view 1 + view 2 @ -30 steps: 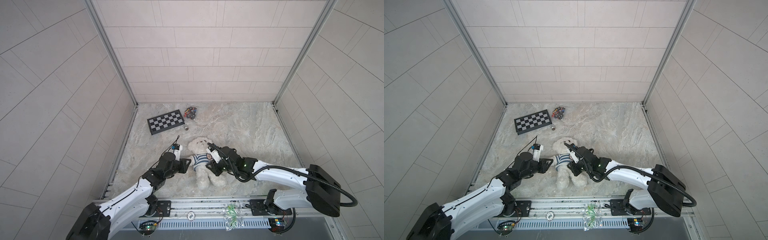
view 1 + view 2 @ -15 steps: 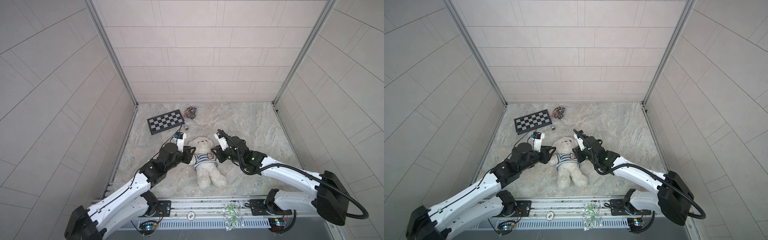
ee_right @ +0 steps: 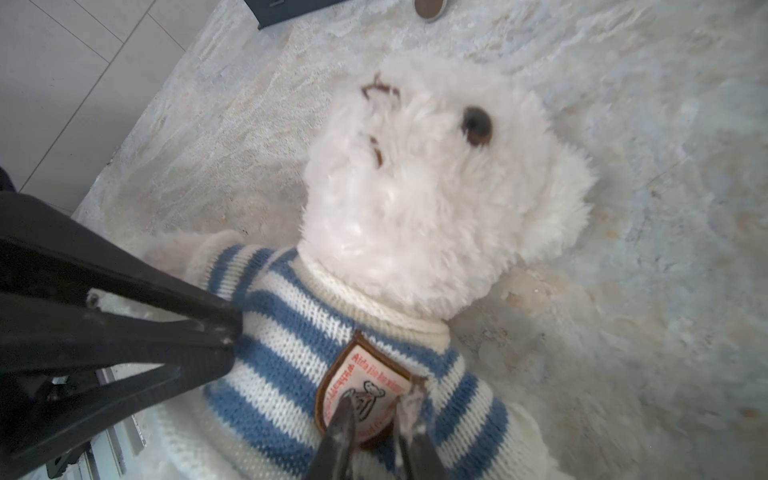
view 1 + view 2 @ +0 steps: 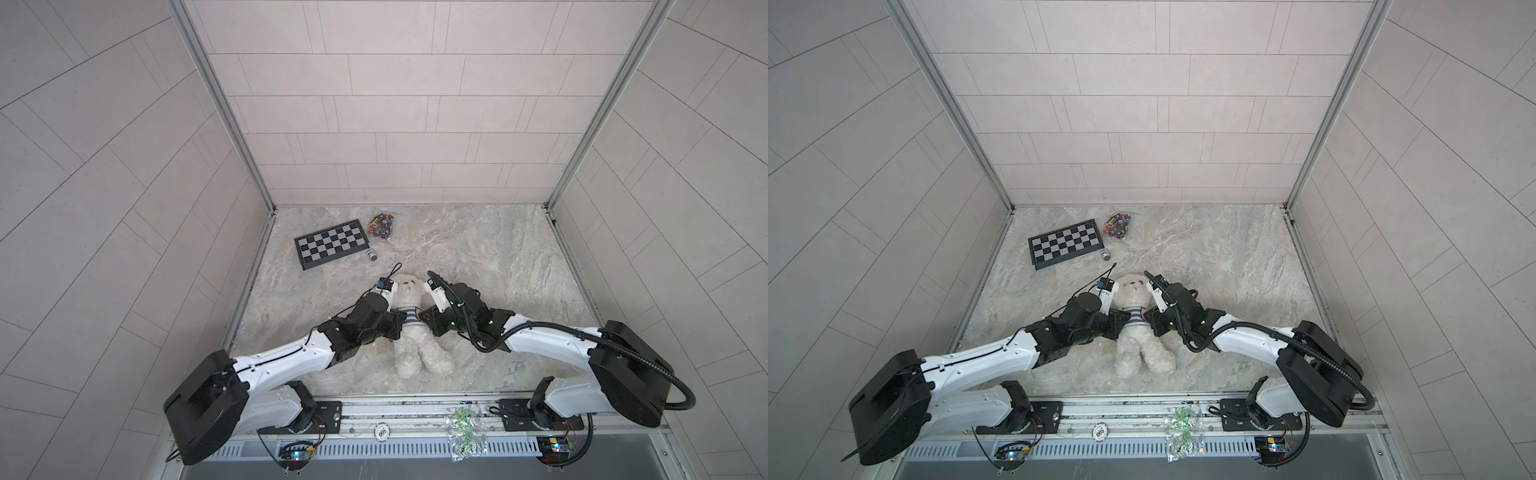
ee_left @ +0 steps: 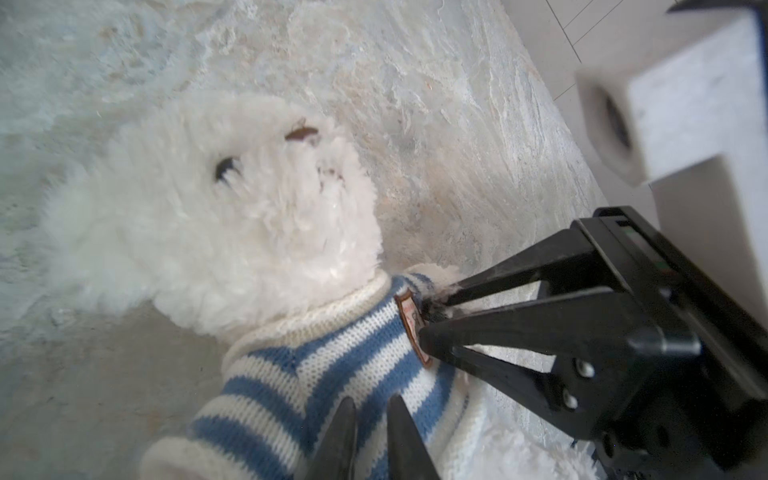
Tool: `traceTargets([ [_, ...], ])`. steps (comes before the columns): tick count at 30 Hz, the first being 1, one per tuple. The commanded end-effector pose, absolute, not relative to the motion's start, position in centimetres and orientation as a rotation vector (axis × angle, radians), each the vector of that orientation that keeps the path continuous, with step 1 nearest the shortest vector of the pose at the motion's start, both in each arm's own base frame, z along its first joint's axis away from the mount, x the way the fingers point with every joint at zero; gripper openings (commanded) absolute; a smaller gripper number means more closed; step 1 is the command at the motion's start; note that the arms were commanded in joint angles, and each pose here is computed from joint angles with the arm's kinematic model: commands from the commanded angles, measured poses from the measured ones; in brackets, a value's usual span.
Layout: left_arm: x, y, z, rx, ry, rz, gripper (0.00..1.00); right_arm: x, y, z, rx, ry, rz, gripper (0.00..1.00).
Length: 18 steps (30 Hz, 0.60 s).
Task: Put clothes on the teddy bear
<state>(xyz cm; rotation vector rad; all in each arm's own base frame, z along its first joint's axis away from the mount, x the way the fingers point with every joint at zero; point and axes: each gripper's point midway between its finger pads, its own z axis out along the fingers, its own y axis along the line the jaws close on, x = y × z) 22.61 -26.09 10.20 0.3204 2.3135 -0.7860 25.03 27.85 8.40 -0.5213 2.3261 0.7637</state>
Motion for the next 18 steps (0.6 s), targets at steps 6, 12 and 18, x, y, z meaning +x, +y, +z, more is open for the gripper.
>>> traceTargets([
  [6, 21.4, -25.2, 7.3, 0.292, 2.349, -0.788, 0.2, 23.4, 26.7, 5.1, -0.512, 2.425, 0.738, 0.2],
  [12, 21.2, -24.7, 6.7, 0.287, 2.349, -0.778, 0.2, 23.4, 26.4, 5.3, -0.498, 2.425, 0.721, 0.2],
  [18, 21.6, -24.7, 7.9, 0.297, 2.317, -0.762, 0.25, 23.8, 25.4, 6.8, -0.489, 2.399, 0.653, 0.23],
])
